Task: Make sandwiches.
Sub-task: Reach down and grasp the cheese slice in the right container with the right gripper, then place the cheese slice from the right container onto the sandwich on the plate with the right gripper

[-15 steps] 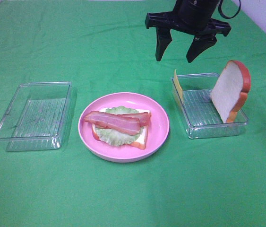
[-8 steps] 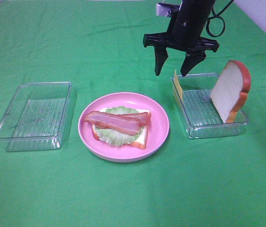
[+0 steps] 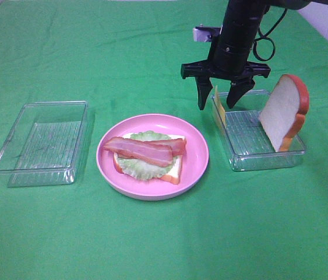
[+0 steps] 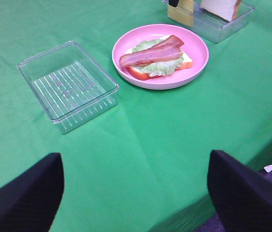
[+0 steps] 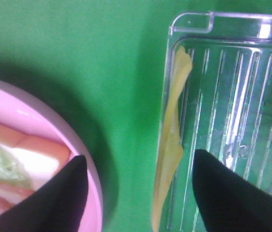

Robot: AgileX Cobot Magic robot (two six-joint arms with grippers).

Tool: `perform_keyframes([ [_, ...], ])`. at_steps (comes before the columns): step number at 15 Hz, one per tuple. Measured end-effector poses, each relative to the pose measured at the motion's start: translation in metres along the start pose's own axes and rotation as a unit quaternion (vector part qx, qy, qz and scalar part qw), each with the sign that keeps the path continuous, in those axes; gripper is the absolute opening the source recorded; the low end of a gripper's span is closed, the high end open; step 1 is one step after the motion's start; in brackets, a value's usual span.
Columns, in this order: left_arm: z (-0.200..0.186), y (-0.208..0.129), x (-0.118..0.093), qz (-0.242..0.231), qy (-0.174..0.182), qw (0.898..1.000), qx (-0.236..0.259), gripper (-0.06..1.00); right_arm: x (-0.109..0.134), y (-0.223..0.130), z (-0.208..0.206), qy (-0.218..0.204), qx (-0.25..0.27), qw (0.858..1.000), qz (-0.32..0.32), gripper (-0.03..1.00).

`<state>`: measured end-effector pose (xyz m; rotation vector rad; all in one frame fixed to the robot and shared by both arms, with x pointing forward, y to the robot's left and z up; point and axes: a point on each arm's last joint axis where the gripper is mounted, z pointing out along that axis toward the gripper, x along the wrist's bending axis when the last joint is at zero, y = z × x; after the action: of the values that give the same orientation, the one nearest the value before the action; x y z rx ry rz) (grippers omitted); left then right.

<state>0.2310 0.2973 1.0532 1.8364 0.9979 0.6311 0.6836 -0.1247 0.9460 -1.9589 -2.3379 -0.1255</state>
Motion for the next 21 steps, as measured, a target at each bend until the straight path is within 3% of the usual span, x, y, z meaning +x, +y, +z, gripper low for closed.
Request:
perform_keyframes([
  [3, 0.000, 0.000, 0.000, 0.000, 0.000, 1.000, 0.000, 0.77, -0.003, 0.001, 0.005, -0.012, 0.003, 1.000, -0.002, 0.45],
  [5, 0.000, 0.000, 0.000, 0.000, 0.000, 1.000, 0.000, 0.77, -0.005, 0.001, 0.005, -0.025, 0.001, 1.000, -0.006, 0.31],
  [6, 0.000, 0.000, 0.000, 0.000, 0.000, 1.000, 0.000, 0.77, -0.006, 0.001, 0.005, -0.030, 0.001, 1.000, -0.007, 0.17],
  [9, 0.000, 0.000, 0.000, 0.000, 0.000, 1.000, 0.000, 0.77, -0.006, 0.001, 0.005, -0.031, 0.001, 1.000, -0.007, 0.00],
  [14, 0.000, 0.000, 0.000, 0.000, 0.000, 1.000, 0.000, 0.77, -0.005, 0.000, -0.008, -0.032, -0.012, 0.999, -0.010, 0.00],
  [21, 0.000, 0.000, 0.000, 0.000, 0.000, 1.000, 0.000, 0.77, 0.006, -0.018, -0.093, 0.005, -0.097, 0.995, -0.037, 0.00],
])
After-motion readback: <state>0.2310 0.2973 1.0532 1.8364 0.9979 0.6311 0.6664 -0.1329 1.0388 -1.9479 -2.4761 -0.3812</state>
